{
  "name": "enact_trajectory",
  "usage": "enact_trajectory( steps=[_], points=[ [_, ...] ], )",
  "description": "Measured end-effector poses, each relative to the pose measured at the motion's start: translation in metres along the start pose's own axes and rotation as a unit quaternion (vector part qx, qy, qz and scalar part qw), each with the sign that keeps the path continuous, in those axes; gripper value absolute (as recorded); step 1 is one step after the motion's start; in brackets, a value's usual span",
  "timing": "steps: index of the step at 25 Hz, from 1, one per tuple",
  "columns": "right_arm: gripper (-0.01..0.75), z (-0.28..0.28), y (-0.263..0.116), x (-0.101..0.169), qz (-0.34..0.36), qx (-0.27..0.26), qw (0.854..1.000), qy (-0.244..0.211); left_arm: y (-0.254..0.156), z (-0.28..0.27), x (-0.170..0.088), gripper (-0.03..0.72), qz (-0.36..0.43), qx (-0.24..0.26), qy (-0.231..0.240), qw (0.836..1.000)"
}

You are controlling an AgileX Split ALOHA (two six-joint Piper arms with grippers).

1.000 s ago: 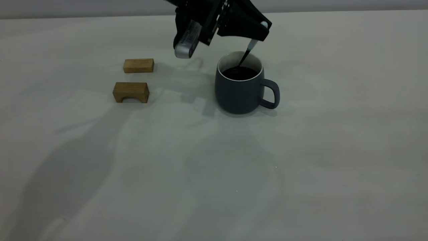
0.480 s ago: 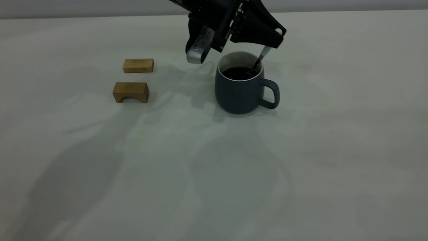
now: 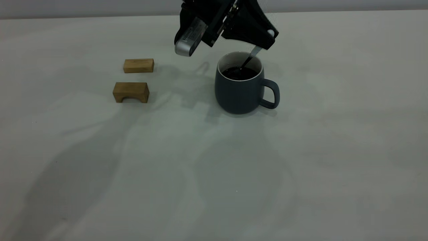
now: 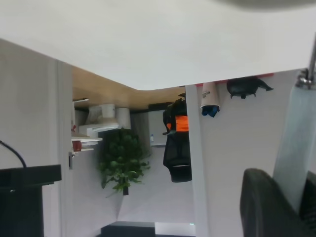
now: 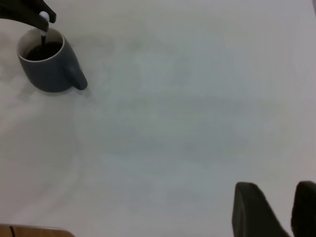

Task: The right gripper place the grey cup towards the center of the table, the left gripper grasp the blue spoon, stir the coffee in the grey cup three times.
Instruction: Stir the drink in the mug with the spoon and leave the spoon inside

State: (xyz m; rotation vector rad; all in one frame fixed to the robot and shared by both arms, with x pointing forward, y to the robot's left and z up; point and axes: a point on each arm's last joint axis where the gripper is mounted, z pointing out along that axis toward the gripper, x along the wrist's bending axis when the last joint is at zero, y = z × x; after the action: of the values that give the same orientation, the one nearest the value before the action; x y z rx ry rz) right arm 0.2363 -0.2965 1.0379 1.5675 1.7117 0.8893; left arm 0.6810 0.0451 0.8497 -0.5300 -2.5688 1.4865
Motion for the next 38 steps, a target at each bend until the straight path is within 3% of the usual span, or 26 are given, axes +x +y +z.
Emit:
enact_trajectory(
  steps=[5,16,25,33,38],
  points=[
    [0.238,0.0,0.0,0.0,0.0,0.0,1.0,0.0,-0.001,-0.001,0.019,0.138,-0.032,-0.002,0.02,0.999],
    [0.238,0.0,0.0,0.0,0.0,0.0,1.0,0.0,0.003,-0.026,0.018,0.138,-0.035,-0.016,0.006,0.999],
    [0.238,0.0,0.0,0.0,0.0,0.0,1.0,0.0,-0.004,-0.008,0.017,0.138,-0.031,0.025,0.0,0.999],
    [0.238,0.0,0.0,0.0,0.0,0.0,1.0,0.0,0.01,-0.013,0.022,0.138,0.019,-0.025,0.026,0.999],
    [0.238,0.0,0.0,0.0,0.0,0.0,1.0,0.0,0.014,-0.022,0.021,0.138,0.017,-0.02,0.014,1.0]
  ],
)
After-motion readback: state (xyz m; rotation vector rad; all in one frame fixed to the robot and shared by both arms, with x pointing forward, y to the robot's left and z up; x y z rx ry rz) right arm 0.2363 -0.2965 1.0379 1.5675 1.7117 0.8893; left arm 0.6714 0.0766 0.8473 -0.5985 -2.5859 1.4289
